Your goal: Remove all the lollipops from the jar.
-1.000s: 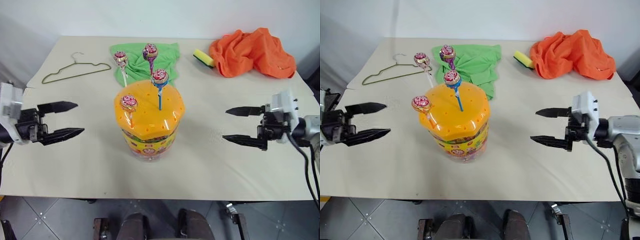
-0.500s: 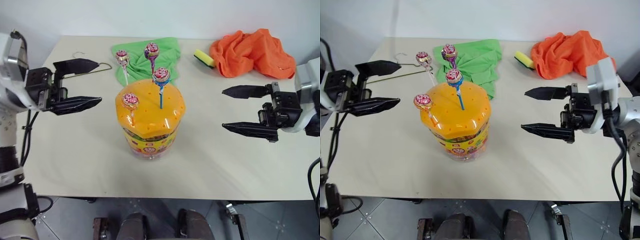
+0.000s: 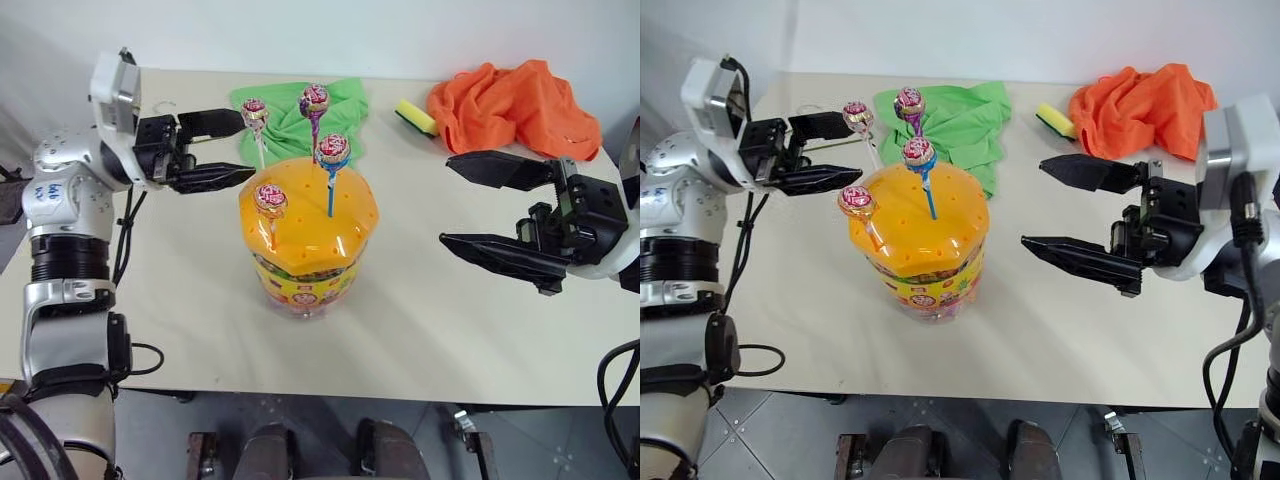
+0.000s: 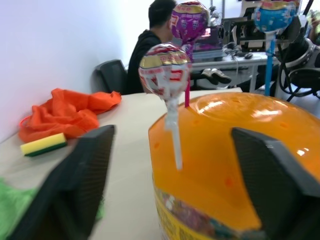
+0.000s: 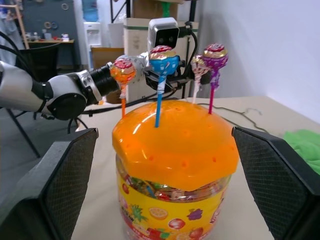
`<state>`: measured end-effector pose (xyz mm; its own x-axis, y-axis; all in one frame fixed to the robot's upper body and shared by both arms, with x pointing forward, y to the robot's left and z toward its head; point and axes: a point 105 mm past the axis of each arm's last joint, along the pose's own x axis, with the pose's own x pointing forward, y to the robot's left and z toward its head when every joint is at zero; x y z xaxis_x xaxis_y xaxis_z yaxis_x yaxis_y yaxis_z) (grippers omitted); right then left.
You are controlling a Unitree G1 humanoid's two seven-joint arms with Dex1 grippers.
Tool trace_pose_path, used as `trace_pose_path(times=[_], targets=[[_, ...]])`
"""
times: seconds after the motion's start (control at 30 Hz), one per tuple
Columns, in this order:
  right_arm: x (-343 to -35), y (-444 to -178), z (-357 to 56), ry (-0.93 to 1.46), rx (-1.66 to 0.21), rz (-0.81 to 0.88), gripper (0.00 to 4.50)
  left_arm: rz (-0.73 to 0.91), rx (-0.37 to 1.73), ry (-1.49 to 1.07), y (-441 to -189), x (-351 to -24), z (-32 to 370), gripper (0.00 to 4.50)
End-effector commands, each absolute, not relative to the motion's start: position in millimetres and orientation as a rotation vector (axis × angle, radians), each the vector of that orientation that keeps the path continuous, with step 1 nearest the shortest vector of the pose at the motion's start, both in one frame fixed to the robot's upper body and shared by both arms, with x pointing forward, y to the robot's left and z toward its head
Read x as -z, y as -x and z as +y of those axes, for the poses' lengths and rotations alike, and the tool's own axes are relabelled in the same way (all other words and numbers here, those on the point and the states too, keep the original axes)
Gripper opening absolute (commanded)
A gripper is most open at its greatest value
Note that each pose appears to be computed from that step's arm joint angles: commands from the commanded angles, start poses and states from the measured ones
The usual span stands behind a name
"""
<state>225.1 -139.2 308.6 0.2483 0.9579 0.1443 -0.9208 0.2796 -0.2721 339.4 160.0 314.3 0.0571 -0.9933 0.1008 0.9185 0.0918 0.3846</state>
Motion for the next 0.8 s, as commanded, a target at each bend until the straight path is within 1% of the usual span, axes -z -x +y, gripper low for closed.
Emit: trace_pose_path(times=[0.03,0.13,0.2,0.3,0.37,0.43,0.5,0.6,0.67,0.8], targets=[[-319,-215,-140,0.179,-1.268,-0.38,4.5,-0.422,1.488,-0.288,-337,-327,157,2.45],[-319,-215,-140,0.186,-1.262,-0.384,4.5,-0.431,1.494,-0.289,-337,-330,155,1.48],[-319,-215,-141,0.188,-1.258,-0.385,4.5,-0.438,1.495,-0.291,-337,-332,154,0.96],[-319,-216,-142,0.195,-1.25,-0.392,4.5,-0.449,1.478,-0.302,-336,-338,153,0.05],[-321,-216,-143,0.196,-1.245,-0.4,4.5,-0.466,1.468,-0.294,-333,-347,153,0.02],[-322,-218,-145,0.196,-1.244,-0.409,4.5,-0.555,1.419,-0.27,-329,-372,153,0.02],[-323,-218,-145,0.2,-1.247,-0.415,4.5,-0.608,1.37,-0.259,-326,-389,155,0.02],[-324,-218,-144,0.206,-1.254,-0.418,4.5,-0.623,1.275,-0.259,-328,-403,159,0.02],[-324,-218,-144,0.21,-1.258,-0.416,4.5,-0.594,1.18,-0.256,-334,-408,165,0.02],[-325,-220,-145,0.217,-1.272,-0.408,4.5,-0.372,0.95,-0.237,-355,-396,186,0.02]])
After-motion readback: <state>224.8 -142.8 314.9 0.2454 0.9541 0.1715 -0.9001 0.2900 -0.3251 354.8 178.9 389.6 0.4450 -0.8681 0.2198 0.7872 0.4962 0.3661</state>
